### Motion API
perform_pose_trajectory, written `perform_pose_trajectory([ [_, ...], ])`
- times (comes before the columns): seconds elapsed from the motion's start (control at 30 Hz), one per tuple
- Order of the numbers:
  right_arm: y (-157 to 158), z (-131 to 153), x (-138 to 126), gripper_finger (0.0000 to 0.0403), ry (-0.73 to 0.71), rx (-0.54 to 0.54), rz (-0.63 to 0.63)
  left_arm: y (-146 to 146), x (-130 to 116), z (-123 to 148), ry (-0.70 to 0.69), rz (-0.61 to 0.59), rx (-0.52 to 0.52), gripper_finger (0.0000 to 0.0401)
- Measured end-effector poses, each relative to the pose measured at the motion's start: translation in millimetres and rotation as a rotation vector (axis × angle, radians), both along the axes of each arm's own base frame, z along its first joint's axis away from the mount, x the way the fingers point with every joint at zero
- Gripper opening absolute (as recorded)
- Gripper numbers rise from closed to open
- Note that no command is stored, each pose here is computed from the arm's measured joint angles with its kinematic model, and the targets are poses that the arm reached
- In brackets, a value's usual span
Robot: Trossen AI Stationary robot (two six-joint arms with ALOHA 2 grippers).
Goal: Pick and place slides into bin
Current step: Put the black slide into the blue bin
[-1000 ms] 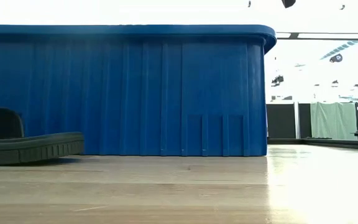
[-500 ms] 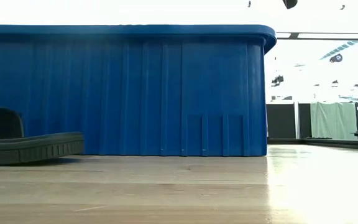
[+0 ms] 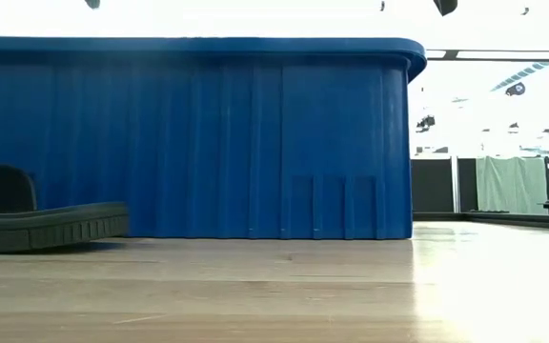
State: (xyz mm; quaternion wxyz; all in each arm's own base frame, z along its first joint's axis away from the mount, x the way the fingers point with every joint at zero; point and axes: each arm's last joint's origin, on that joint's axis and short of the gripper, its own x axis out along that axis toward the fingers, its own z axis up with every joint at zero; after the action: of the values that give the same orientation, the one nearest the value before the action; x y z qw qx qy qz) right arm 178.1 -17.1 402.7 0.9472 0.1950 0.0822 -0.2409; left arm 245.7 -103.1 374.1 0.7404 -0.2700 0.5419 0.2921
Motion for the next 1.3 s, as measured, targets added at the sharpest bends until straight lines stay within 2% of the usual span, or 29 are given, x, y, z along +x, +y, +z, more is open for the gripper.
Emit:
perform_pose_trajectory([
  [0.37, 0.0, -2.5, -0.8, 0.0125, 0.029, -0.002, 0.000, -31.8, 21.6, -36.9, 0.166, 0.072, -0.087, 0.0212],
  [0.53, 0.0, -2.5, -0.8, 0.0125, 0.031, -0.007, 0.002, -36.3, 18.6, -36.7, 0.154, 0.134, -0.093, 0.0212],
  [0.73, 0.0, -2.5, -0.7, 0.0125, 0.032, -0.007, 0.002, -53.5, 5.9, -34.9, 0.169, 0.120, -0.134, 0.0212],
  [0.9, 0.0, -2.5, -0.8, 0.0125, 0.032, -0.008, 0.002, -70.1, -3.9, -51.4, 0.211, 0.206, -0.107, 0.0212],
  [1.03, 0.0, -2.5, -0.8, 0.0125, 0.031, -0.007, 0.000, -78.8, -7.3, -71.9, 0.250, 0.324, -0.061, 0.0212],
  [1.2, 0.0, -2.5, -0.8, 0.0125, 0.031, -0.006, -0.001, -91.8, -0.3, -100.5, 0.327, 0.380, -0.003, 0.0212],
  [1.3, 0.0, -2.5, -0.8, 0.0125, 0.031, -0.006, -0.001, -96.9, 6.7, -116.3, 0.329, 0.456, 0.051, 0.0212],
])
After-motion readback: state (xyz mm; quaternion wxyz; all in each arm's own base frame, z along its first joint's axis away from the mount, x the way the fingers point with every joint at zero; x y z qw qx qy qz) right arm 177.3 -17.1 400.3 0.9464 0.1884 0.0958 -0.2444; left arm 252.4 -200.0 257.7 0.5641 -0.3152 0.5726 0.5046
